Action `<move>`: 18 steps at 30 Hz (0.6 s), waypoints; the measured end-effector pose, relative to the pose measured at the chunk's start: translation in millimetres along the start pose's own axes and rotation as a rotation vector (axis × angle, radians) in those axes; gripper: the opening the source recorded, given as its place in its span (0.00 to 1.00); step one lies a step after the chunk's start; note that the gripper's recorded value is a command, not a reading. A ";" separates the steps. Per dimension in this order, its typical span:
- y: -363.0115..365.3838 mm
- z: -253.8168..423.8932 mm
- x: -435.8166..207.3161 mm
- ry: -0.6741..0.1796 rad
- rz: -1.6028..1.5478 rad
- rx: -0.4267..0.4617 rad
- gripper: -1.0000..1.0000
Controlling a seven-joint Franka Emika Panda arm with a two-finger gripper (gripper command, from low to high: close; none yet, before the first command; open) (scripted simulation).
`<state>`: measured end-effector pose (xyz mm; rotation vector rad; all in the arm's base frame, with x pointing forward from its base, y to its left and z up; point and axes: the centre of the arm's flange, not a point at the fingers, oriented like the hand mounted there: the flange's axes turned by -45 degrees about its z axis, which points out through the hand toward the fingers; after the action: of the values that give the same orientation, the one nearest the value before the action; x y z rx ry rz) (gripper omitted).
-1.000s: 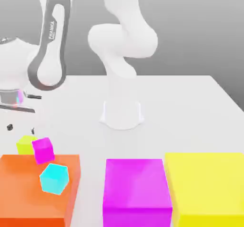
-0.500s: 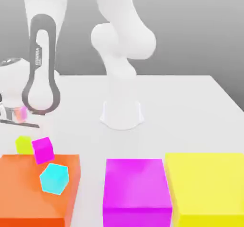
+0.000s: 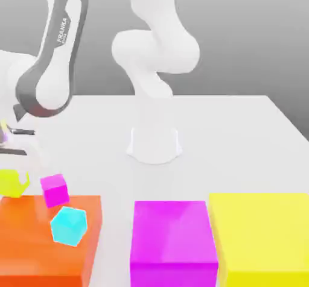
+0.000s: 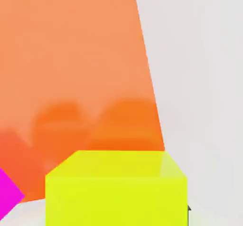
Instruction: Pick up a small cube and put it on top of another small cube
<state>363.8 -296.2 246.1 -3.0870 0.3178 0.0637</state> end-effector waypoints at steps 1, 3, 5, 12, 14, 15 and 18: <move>-14.2 -6.3 8.6 0.002 0.003 -0.001 0.00; -42.3 -18.6 22.1 0.006 0.013 -0.004 0.00; -67.9 -30.9 31.6 0.012 0.031 -0.007 0.00; -146.3 -68.0 44.7 0.040 0.110 -0.023 0.00; -147.6 -48.3 44.5 0.045 0.124 -0.025 0.00; -147.9 -34.4 44.9 0.046 0.125 -0.025 0.00; -145.9 -11.5 44.5 0.047 0.130 -0.027 1.00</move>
<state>437.5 -163.0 260.5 -3.0947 0.5241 -0.0003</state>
